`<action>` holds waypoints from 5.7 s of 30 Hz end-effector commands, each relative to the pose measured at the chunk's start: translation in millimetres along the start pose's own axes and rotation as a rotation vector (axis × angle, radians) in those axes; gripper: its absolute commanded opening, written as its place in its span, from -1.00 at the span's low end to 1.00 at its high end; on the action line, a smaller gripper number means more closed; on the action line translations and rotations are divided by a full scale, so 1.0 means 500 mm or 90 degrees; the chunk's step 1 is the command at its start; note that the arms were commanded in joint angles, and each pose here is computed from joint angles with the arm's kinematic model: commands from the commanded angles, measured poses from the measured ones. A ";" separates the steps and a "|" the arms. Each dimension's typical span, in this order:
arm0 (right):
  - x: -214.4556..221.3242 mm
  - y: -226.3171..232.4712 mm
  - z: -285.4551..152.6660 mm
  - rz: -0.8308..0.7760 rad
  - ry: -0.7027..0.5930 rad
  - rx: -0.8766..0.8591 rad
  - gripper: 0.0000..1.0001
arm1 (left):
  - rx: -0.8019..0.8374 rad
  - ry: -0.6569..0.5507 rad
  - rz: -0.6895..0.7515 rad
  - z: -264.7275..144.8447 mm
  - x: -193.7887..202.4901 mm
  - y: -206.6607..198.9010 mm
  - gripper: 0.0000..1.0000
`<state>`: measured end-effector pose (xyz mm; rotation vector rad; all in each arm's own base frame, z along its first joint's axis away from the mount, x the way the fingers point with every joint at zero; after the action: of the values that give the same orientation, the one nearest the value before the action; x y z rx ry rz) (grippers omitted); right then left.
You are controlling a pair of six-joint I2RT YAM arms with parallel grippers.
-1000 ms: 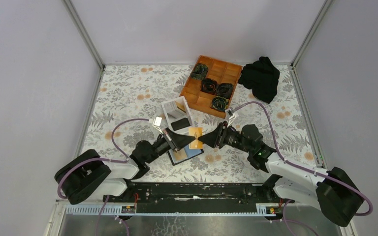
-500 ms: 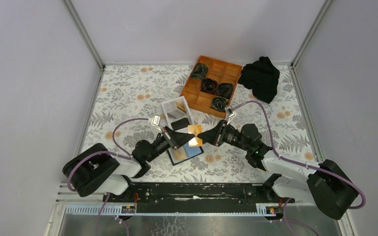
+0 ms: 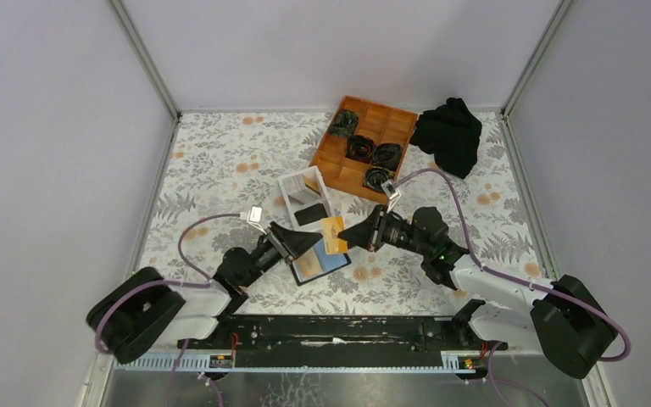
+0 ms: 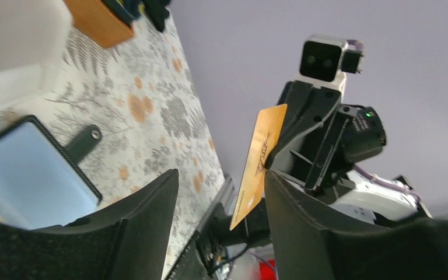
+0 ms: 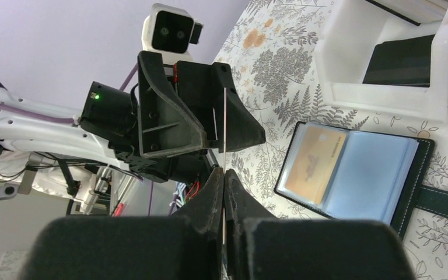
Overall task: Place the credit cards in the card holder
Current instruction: Pick up the credit card from the storage box, then insert the credit card into the card holder.
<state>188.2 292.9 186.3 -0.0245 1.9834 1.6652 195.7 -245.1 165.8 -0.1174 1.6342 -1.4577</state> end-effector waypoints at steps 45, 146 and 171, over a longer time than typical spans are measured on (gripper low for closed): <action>0.070 -0.229 0.136 0.075 0.217 0.196 -1.00 | -0.423 0.095 0.097 -0.142 0.062 0.252 -0.41; 0.126 -0.358 0.132 0.047 0.164 0.332 -1.00 | -0.487 0.204 0.131 -0.150 0.104 0.295 -0.76; 0.165 -0.319 0.132 0.030 0.152 0.391 -0.11 | -0.480 0.216 0.130 -0.151 0.117 0.295 -0.84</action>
<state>202.6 366.4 27.5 0.0264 2.5255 1.2813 200.9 -181.2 20.9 -0.1992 2.2380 -0.6860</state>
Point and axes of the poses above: each gripper's point midway between its finger pads, its own z axis out along the fingers, its own y axis along the line the jaws close on, x = y × z, the point moved 1 cm from there along -z, back along the fingers, and after that the axes turned 14 degrees about z, right-handed, at the moved point
